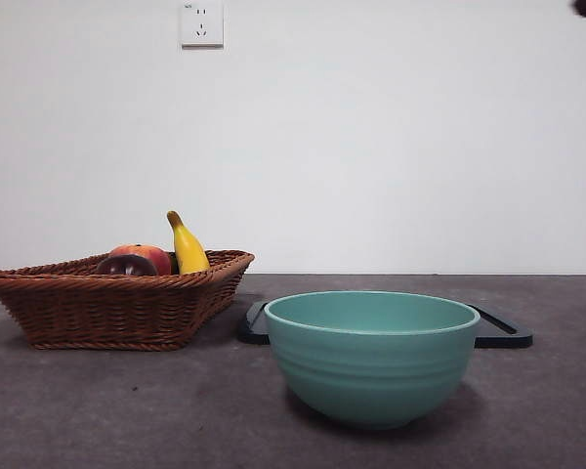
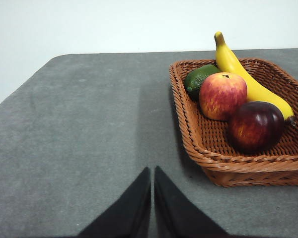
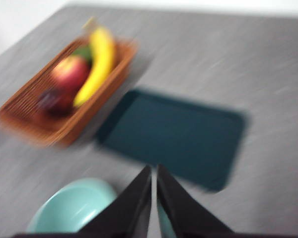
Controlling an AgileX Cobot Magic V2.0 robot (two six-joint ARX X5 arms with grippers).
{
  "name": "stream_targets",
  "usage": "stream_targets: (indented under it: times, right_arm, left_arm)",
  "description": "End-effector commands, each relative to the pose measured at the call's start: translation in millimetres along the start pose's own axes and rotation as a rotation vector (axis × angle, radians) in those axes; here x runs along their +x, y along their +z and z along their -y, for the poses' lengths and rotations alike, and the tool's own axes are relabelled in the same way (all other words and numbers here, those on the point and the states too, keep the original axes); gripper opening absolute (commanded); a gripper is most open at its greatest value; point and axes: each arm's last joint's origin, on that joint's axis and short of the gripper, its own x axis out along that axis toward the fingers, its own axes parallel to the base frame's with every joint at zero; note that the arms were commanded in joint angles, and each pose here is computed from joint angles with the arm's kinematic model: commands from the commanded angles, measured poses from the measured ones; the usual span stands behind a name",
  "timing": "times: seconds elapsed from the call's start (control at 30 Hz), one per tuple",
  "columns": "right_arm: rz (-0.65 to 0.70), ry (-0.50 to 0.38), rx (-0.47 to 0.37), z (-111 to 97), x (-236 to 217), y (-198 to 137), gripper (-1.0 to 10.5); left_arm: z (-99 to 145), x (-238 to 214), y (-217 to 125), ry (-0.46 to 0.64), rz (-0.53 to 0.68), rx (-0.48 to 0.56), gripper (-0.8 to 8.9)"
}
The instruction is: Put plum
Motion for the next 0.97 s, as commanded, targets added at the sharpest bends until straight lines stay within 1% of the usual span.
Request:
stream_targets:
  times: [0.03,0.1,0.17,0.23,0.33,0.43,0.53,0.73,0.97]
  right_arm:
    - [0.112,-0.101,-0.038,15.1,-4.3,-8.0,0.1]
    - [0.209,-0.189,-0.077,27.9,-7.1,-26.9,0.1]
    - [0.278,-0.262,-0.102,37.7,-6.1,-48.7,0.1]
    - [0.349,-0.355,-0.104,46.7,-2.9,-70.1,0.1]
    - [0.395,-0.416,-0.103,53.0,0.5,-89.7,0.1]
    - [0.41,-0.47,-0.095,57.7,3.9,-106.3,0.1]
    - [0.419,-0.5,-0.09,61.3,7.8,-119.7,0.1]
    - [0.405,-0.504,-0.083,66.2,16.1,-140.5,0.1]
    - [0.368,-0.504,-0.066,69.1,21.5,-153.2,0.1]
  left_arm:
    - [0.0,2.0,-7.3,0.002,-0.026,-0.004,0.09]
    - [0.0,2.0,-7.3,0.002,-0.026,-0.004,0.09]
    - [0.0,2.0,-7.3,0.002,-0.026,-0.004,0.09]
    - [0.0,2.0,-7.3,0.002,-0.026,-0.004,0.09]
    - [0.0,2.0,-7.3,0.002,-0.026,-0.004,0.09]
    - [0.0,2.0,-7.3,0.002,-0.026,-0.004,0.09]
    - [0.0,2.0,-7.3,0.002,-0.026,-0.004,0.09]
    - [0.0,2.0,-7.3,0.002,-0.026,-0.004,0.09]
    - [0.0,2.0,-7.3,0.002,-0.026,-0.004,0.09]
